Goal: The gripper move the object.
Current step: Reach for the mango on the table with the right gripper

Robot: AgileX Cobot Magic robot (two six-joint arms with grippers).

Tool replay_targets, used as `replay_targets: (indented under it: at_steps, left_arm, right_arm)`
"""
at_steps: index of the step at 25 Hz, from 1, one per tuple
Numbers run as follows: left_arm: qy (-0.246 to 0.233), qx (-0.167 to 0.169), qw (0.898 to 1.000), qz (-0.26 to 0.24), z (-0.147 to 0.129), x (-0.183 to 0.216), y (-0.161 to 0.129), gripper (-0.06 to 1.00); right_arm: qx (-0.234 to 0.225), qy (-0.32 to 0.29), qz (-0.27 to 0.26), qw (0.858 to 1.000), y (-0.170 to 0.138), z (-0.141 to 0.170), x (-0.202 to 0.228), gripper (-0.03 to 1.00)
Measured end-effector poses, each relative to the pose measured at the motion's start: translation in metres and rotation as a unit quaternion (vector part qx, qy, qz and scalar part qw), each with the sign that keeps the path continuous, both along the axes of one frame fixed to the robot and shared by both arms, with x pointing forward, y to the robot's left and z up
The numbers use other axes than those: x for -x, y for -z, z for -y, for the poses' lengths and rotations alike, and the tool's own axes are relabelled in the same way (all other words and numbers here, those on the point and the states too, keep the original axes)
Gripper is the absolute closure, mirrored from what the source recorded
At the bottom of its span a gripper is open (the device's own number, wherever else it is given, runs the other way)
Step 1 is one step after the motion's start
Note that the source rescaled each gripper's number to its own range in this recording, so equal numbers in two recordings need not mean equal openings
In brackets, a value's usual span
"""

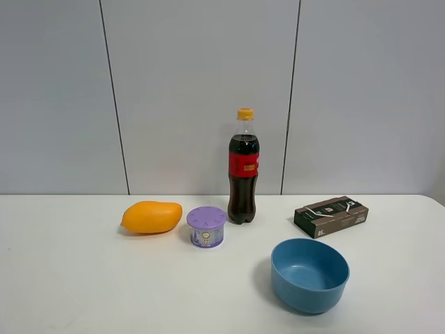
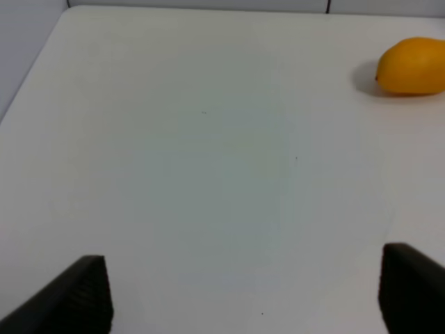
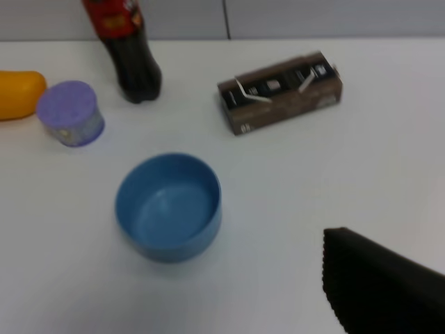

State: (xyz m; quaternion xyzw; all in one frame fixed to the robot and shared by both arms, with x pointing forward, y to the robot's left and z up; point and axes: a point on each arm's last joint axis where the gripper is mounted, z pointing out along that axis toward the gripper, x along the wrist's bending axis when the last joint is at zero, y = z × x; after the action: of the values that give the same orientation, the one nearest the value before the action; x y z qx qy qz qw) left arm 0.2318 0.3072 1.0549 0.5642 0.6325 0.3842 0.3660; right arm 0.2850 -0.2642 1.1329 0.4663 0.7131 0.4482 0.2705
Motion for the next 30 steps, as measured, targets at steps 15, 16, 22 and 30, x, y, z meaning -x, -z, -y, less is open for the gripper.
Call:
replay_targets:
  at_steps: [15, 16, 22, 30]
  left_arm:
    - [0.0, 0.0, 1.0, 0.0, 0.0, 0.0, 0.0, -0.06]
    - [0.0, 0.0, 1.0, 0.0, 0.0, 0.0, 0.0, -0.06]
    - [0.0, 0.0, 1.0, 0.0, 0.0, 0.0, 0.0, -0.06]
    - [0.0, 0.0, 1.0, 0.0, 0.0, 0.0, 0.0, -0.06]
  right_arm:
    - [0.044, -0.197, 0.059, 0.978, -0.101, -0.054, -0.152, 0.08]
    - [0.045, -0.22, 0.063, 0.973, -0.106, -0.067, -0.159, 0.08]
    - [0.103, -0.309, 0.036, 0.945, -0.118, -0.161, -0.195, 0.08]
    - [0.213, -0.341, -0.019, 0.915, -0.065, -0.258, -0.253, 0.08]
